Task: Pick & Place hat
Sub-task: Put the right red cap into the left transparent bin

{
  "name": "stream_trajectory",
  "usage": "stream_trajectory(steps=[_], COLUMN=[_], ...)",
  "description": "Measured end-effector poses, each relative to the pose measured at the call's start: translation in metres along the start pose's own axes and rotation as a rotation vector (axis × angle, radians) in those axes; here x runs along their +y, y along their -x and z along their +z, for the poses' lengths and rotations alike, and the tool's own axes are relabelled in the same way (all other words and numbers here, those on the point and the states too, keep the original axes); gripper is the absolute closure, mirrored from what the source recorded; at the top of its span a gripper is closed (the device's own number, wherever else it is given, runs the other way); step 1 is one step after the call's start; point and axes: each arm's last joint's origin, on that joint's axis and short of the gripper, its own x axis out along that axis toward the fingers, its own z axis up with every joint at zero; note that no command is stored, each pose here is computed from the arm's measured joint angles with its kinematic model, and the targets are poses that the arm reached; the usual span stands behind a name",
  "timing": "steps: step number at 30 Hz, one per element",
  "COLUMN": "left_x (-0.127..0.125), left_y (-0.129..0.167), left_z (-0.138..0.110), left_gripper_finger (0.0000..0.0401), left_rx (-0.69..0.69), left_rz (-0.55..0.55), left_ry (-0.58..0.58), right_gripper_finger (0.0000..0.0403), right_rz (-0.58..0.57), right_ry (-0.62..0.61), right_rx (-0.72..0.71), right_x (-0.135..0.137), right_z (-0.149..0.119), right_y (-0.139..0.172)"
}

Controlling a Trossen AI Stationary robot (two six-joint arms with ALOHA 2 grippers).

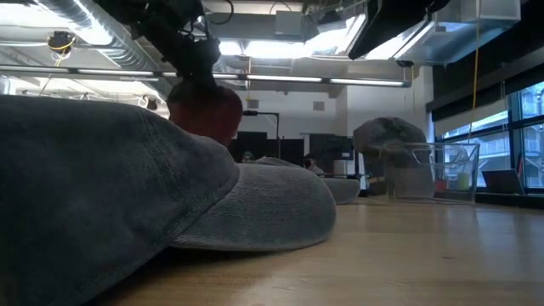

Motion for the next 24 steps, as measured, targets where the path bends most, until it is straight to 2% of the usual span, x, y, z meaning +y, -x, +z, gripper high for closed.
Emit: stream_trajectory(steps=[6,11,16,22,24], left_x=[0.006,0.007,0.009,0.010,0.010], left_y=[-0.003,-0.006,-0.007,-0.008,-0.008], left_z=[-0.017,-0.027,-0.033,-0.038,-0.040], left_gripper_finger=[0.0384,0.0373,0.0375,0.0379,0.0377], left_rx=[0.098,0.133,0.147,0.135,0.143], left_rz=[0.033,0.033,0.039,0.046,0.050], left_ry=[0.062,0.159,0.206,0.395,0.422], right_gripper_finger=[0.0169,0.0169,0.0169,0.0169,0.0169], right_rz=[-0.002,-0.002,-0.002,-0.001,-0.001], right_ry=[-0.001,-0.001,0.017,0.021,0.020], right_rx=[0.002,0.002,0.002,0.002,0.002], right_x=[-0.001,-0.001,-0.001,-0.001,-0.001], right_z=[0.000,0.000,0.000,0.000,0.000], right_y=[0.000,0.000,0.000,0.000,0.000])
